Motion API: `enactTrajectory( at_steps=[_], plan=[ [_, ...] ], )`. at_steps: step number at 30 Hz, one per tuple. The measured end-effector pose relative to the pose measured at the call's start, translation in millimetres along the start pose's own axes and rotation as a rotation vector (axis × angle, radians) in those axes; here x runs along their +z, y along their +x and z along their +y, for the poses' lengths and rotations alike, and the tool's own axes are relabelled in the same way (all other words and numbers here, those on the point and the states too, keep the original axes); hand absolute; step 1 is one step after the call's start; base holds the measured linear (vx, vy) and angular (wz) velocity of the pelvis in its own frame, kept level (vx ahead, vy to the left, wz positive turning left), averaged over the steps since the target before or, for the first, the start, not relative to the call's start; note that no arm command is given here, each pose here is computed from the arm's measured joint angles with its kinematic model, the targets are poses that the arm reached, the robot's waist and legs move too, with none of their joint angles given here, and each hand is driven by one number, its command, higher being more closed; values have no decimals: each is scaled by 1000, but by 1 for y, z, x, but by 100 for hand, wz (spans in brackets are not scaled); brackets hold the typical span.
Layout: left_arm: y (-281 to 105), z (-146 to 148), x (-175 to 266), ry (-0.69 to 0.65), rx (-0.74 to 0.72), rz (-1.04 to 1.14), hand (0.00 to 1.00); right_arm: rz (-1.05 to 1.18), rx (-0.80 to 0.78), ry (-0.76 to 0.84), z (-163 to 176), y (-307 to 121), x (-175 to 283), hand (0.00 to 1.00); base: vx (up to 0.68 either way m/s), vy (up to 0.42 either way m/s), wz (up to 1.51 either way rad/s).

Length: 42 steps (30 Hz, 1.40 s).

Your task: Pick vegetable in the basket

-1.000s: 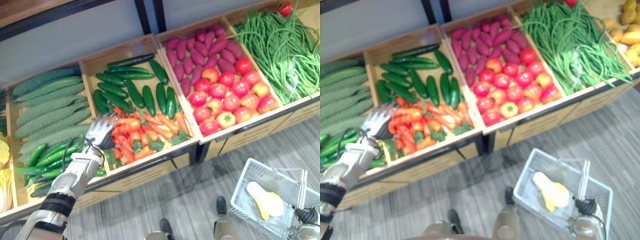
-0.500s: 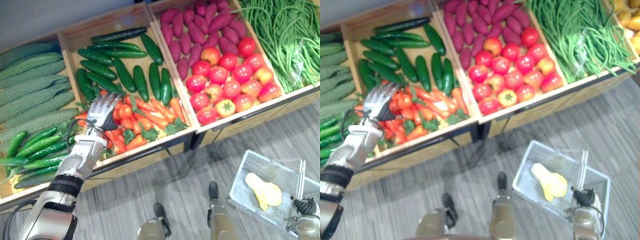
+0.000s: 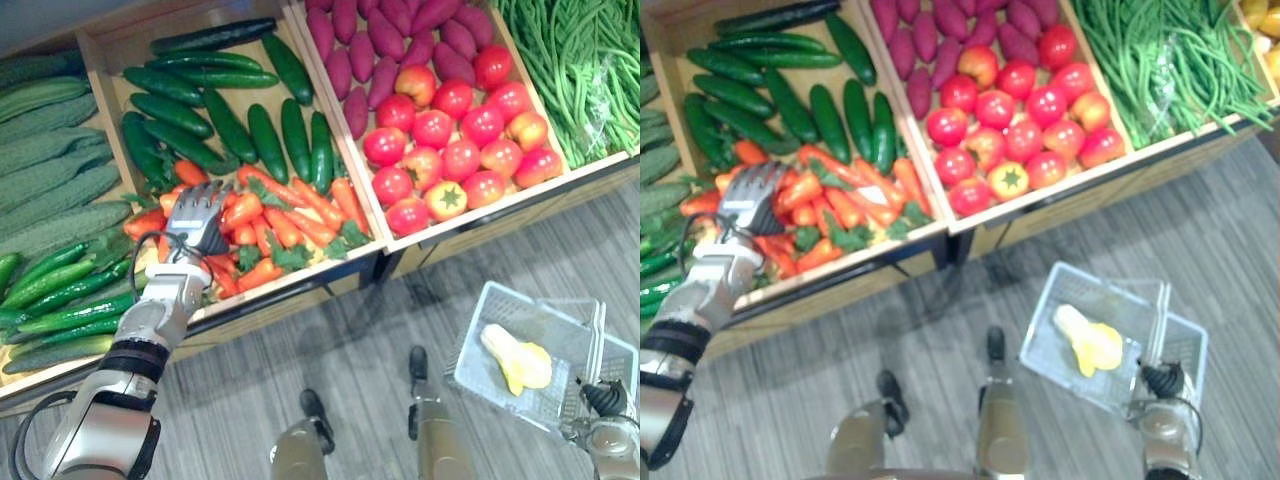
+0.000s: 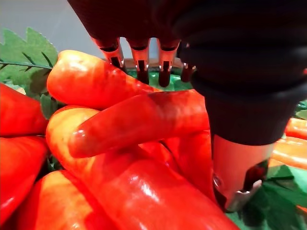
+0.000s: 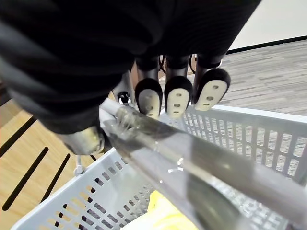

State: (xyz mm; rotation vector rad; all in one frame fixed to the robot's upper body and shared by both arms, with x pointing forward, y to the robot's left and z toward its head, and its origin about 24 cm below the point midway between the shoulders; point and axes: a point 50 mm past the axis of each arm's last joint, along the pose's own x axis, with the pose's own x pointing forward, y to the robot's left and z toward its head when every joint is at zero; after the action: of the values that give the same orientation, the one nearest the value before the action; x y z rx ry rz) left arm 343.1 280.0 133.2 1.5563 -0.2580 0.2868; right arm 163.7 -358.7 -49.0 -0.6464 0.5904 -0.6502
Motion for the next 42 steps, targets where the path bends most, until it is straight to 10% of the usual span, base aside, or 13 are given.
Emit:
enactTrajectory(
  at_steps=[1,42],
  plan=[
    [1,1,0,0,3,3,100,-6,-2,2,0,0,2,100,-47,-30,-13],
    [-7,34,4,-9,124,-33,100,166,102,-1,32,-29,-40,100,-26,-33,4]
  ],
)
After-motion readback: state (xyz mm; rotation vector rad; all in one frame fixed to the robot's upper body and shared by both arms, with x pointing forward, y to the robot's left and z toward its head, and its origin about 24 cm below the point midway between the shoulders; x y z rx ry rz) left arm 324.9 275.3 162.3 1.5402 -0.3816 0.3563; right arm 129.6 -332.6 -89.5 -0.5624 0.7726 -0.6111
